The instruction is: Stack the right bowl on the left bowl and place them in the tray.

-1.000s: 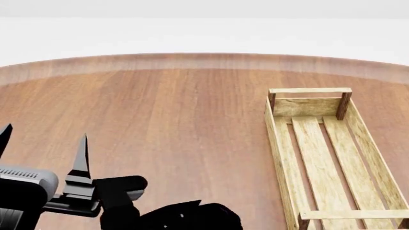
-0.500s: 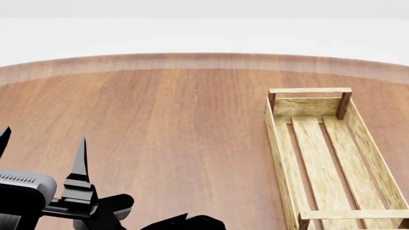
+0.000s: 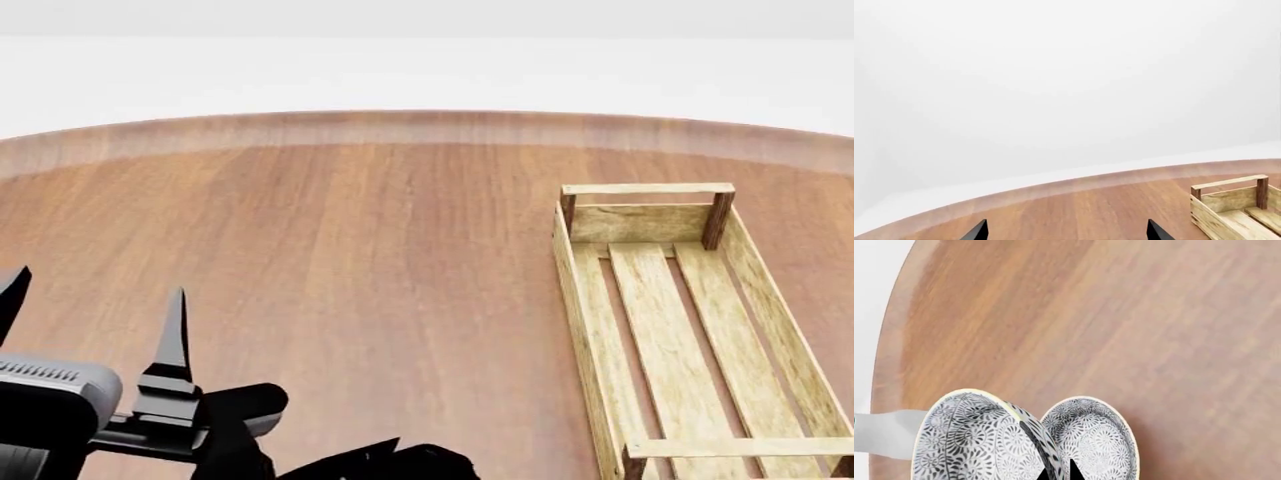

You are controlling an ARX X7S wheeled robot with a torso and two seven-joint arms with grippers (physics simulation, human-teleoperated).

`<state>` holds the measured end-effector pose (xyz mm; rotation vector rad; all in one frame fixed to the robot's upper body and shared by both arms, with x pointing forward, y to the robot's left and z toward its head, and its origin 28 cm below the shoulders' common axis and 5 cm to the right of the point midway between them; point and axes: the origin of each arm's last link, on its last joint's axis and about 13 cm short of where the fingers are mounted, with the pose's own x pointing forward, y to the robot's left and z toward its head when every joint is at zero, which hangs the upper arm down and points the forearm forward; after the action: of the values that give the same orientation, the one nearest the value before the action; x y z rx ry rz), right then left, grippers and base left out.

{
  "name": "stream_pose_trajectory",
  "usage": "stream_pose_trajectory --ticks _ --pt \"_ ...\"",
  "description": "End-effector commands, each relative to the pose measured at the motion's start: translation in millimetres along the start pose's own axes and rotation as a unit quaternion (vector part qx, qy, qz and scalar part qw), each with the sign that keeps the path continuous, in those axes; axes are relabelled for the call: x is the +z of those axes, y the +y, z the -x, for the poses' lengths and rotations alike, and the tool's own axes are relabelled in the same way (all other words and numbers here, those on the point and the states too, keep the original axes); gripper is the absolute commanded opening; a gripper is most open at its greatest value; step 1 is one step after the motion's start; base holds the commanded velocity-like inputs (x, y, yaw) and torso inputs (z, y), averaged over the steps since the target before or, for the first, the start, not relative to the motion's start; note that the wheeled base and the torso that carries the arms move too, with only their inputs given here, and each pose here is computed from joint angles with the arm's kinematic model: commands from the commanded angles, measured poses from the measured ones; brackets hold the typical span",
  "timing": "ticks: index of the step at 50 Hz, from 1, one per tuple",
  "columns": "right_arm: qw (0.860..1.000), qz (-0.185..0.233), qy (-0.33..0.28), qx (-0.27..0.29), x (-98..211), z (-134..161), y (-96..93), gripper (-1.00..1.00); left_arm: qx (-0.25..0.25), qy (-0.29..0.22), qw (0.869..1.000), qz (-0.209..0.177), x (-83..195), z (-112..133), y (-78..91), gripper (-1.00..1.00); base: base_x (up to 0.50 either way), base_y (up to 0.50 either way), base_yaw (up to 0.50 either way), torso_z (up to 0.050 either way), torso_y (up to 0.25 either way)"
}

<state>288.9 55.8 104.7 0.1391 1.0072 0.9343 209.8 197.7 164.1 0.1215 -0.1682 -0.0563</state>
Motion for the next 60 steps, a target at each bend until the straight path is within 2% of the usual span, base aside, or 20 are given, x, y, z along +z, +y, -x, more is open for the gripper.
stream_pose_trajectory --ticks 1,16,37,53,54,60 --pt "0.999 -0.019 -0.048 0.018 15.3 -0.2 1.2 -1.00 0.004 -0.006 1.000 0.009 -0.4 -2.4 1.7 1.00 0.00 0.00 0.00 0.000 0.000" --pt "0.998 -0.019 -0.050 0.014 13.9 -1.7 -1.1 -1.00 0.002 -0.003 1.000 -0.003 -2.5 -2.5 0.0 1.00 0.00 0.00 0.00 0.000 -0.008" --pt "0.999 -0.005 -0.038 0.024 9.1 -3.8 1.8 -1.00 -0.002 -0.006 1.000 -0.007 -4.3 -1.3 -0.7 1.00 0.00 0.00 0.00 0.000 -0.246" --pt "0.999 -0.005 -0.043 0.014 8.8 -4.7 -0.7 -1.00 -0.003 -0.008 1.000 -0.002 -3.8 -1.6 -0.5 1.00 0.00 0.00 0.00 0.000 0.000" --pt "0.999 -0.004 -0.043 0.013 8.5 -4.8 -0.6 1.00 -0.003 -0.008 1.000 -0.002 -3.8 -1.6 -0.4 1.00 0.00 0.00 0.00 0.000 0.000" --pt "0.999 -0.001 -0.044 0.011 8.7 -4.6 1.2 1.00 -0.004 -0.007 1.000 -0.002 -5.1 -1.4 -0.8 1.00 0.00 0.00 0.00 0.000 0.000"
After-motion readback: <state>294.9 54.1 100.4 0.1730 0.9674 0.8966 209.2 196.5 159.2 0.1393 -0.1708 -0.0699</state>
